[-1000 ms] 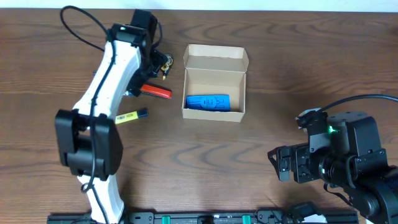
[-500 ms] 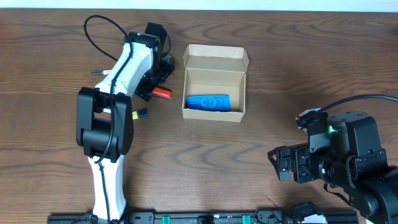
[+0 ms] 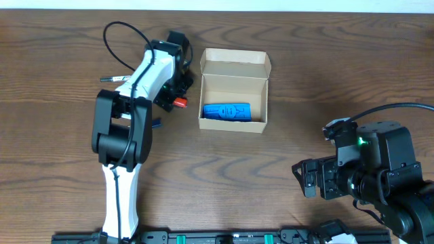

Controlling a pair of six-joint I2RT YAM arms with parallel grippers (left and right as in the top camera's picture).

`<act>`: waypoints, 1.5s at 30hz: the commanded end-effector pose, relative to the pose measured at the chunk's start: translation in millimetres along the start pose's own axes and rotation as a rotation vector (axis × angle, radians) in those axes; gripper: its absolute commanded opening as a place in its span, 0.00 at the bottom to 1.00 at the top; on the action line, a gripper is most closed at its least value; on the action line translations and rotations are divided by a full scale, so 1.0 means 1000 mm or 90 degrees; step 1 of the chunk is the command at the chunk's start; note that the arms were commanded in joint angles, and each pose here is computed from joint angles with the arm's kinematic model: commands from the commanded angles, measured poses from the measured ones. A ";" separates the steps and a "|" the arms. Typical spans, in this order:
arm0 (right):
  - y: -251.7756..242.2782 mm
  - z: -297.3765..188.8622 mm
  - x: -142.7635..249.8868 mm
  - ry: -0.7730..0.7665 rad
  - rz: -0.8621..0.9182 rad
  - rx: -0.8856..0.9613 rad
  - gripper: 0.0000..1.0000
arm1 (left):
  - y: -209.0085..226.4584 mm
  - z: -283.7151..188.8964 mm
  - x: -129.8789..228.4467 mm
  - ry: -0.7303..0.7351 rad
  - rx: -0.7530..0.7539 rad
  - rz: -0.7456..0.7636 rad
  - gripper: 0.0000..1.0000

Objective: Pack container
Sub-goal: 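Grasp the red stapler with the left gripper and lift it, then carry the red stapler with the left gripper over the box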

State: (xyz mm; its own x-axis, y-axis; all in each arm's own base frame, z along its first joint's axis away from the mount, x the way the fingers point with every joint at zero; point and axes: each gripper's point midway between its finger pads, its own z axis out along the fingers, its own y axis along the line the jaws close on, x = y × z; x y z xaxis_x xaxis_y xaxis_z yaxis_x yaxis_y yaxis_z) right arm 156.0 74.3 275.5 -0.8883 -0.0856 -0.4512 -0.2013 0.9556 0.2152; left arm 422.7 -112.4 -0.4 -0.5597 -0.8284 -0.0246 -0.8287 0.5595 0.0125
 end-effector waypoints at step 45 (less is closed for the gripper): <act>0.000 0.000 0.000 0.001 0.011 -0.002 0.99 | 0.026 -0.224 -0.009 -0.226 0.197 0.494 0.06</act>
State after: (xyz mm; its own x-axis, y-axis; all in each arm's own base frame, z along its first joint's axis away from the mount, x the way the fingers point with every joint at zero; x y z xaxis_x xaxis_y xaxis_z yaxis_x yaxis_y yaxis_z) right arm 156.0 74.3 275.5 -0.8883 -0.0856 -0.4512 -0.2013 0.9556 0.2152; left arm 413.1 -97.6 207.8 -0.8740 -0.2773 -0.3991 -0.2442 0.9606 -0.1327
